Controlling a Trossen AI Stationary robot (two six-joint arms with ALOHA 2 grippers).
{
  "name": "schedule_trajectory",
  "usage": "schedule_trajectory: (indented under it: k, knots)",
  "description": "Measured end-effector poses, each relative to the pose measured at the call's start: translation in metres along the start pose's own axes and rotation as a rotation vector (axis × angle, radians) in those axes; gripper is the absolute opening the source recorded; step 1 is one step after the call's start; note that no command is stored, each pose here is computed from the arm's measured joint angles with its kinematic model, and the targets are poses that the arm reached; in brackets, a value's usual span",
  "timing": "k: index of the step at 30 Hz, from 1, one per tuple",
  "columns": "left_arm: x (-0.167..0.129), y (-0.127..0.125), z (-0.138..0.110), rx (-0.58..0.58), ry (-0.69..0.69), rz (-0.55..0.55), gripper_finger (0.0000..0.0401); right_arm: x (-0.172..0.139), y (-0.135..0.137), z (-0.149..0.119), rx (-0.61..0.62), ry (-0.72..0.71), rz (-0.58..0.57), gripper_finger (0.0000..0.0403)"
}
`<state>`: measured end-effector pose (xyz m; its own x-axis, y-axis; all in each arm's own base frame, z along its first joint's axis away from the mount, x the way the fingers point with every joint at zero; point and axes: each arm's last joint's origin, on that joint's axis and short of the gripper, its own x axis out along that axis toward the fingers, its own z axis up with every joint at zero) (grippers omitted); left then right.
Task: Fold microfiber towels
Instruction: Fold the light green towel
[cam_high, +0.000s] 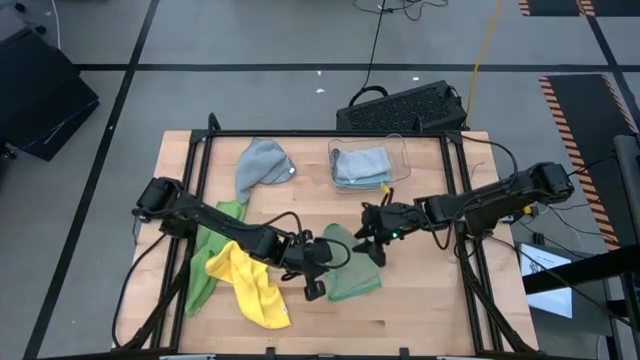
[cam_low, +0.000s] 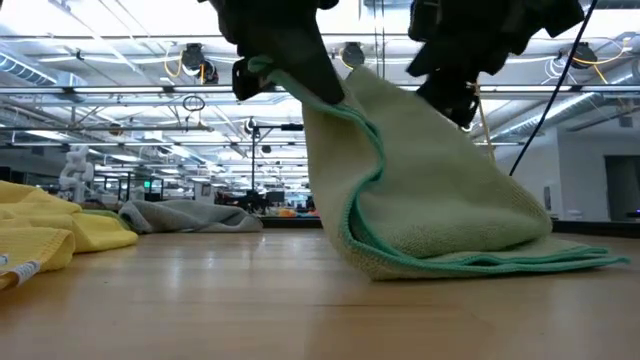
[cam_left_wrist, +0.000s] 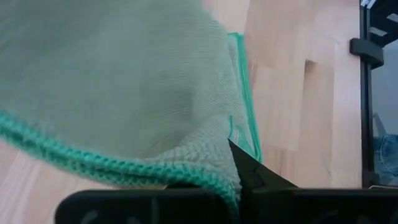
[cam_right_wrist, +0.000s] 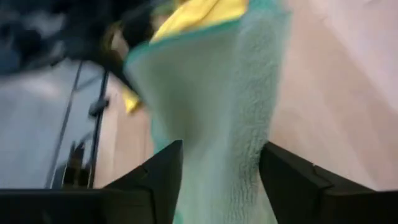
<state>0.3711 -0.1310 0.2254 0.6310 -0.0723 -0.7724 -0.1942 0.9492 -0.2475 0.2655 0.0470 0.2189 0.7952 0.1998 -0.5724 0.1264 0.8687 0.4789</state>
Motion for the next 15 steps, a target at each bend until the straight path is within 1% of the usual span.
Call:
schedule_trajectory:
  k: [3, 5, 9, 13, 15]
  knots:
    - [-0.001, -0.004, -0.002, 0.018, -0.010, -0.002, 0.0003, -0.001, -0.009, 0.007, 0.026, -0.042, -0.031, 0.0211]
    - [-0.001, -0.006, -0.004, 0.031, -0.021, 0.021, 0.0005, -0.002, -0.017, 0.015, 0.035, -0.080, -0.042, 0.0215]
    - [-0.001, -0.011, -0.008, 0.083, -0.026, 0.045, 0.0003, -0.005, -0.034, 0.028, 0.020, -0.111, -0.041, 0.0220]
    - [-0.002, -0.014, -0.012, 0.089, -0.010, 0.048, 0.0005, 0.003, -0.056, 0.039, 0.005, -0.122, 0.029, 0.0230]
    - [-0.002, -0.014, -0.013, 0.100, -0.001, 0.052, 0.0003, 0.009, -0.064, 0.046, -0.051, -0.147, 0.103, 0.0236]
